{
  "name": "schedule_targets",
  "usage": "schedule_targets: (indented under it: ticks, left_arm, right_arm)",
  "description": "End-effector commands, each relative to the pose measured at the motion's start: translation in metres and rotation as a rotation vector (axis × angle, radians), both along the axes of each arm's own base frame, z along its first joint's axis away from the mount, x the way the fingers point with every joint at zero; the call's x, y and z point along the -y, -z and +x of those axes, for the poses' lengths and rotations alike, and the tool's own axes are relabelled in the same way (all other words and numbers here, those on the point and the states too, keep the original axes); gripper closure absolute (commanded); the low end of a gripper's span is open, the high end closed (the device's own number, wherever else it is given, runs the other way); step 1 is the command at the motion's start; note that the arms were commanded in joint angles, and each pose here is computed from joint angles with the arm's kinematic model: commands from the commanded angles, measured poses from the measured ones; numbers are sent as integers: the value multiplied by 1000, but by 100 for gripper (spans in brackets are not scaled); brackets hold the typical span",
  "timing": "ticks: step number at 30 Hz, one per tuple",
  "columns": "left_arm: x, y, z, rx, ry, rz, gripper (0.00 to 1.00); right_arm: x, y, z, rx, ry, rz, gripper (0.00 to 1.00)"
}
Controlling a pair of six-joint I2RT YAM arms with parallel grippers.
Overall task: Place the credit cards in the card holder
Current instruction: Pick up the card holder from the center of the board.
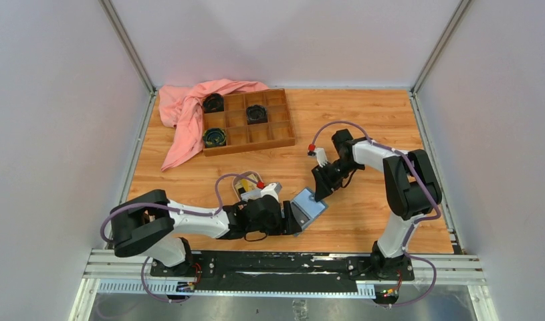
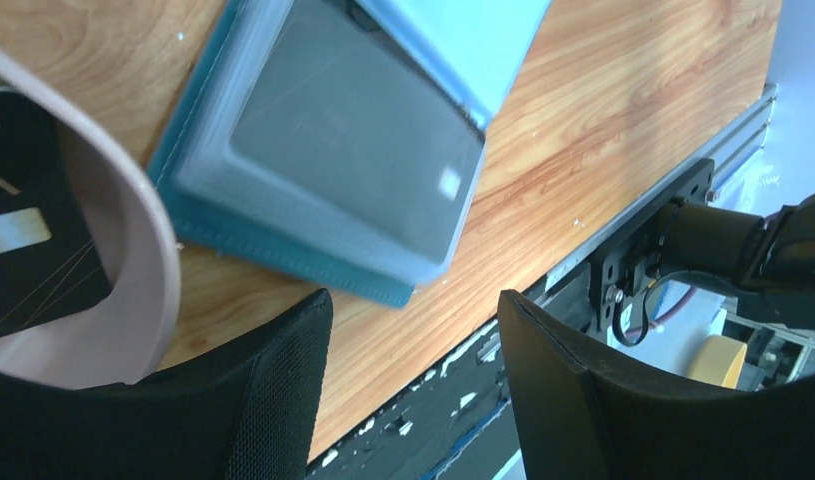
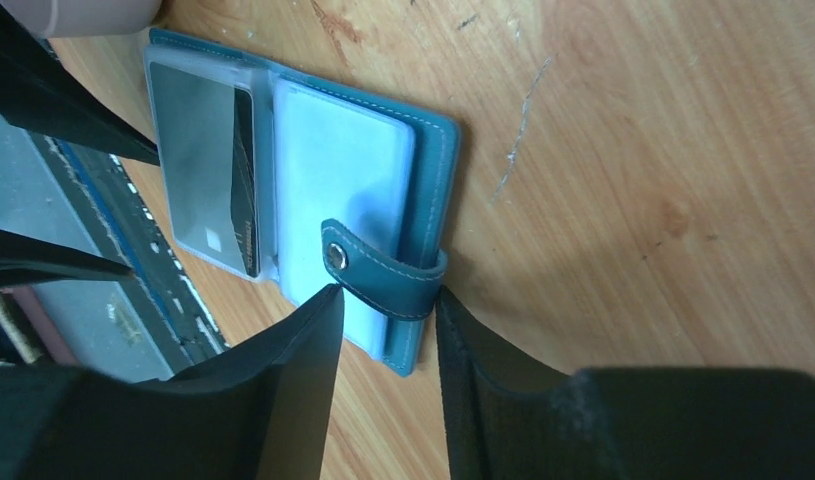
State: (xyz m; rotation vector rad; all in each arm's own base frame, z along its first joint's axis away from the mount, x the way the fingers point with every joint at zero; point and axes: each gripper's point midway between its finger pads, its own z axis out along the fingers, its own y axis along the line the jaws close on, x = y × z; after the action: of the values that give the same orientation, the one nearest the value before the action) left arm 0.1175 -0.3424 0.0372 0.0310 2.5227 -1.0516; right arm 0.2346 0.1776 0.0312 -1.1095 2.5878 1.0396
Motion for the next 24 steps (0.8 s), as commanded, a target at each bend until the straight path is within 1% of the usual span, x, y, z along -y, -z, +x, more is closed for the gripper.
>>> schedule_targets:
  ticks: [1,3,7,11,12,14,15,17,24]
  left_arm:
    - [-7,20,11,16,-52,87,32]
    - [-7,21,13,25,-52,95,33]
    - [-7,21,17,42,-53,105,33]
    - [-5,18,21,68,-47,106,34]
    - [-4,17,22,73,-48,105,34]
    - [-5,15,24,82,-50,104,34]
    - [-5,14,26,84,-53,103,34]
    - [-6,13,28,92,-53,103,34]
    - [-3,2,38,135,-42,91,35]
  right_arm:
    - [-5,-11,-8,-92,33,78,61]
    - [-10,-23,-7,-117,51,160,67]
    - [-15,-40,-8,-160,68,284,69]
    - [-18,-47,-10,-172,64,327,71]
    - [-18,-47,-10,-176,63,328,69]
    - [-17,-46,-12,-176,53,324,60]
    - [-16,-46,-13,-175,49,320,58]
    - [-15,-46,-15,-165,37,311,58]
    - [-17,-42,-23,-120,-23,248,62]
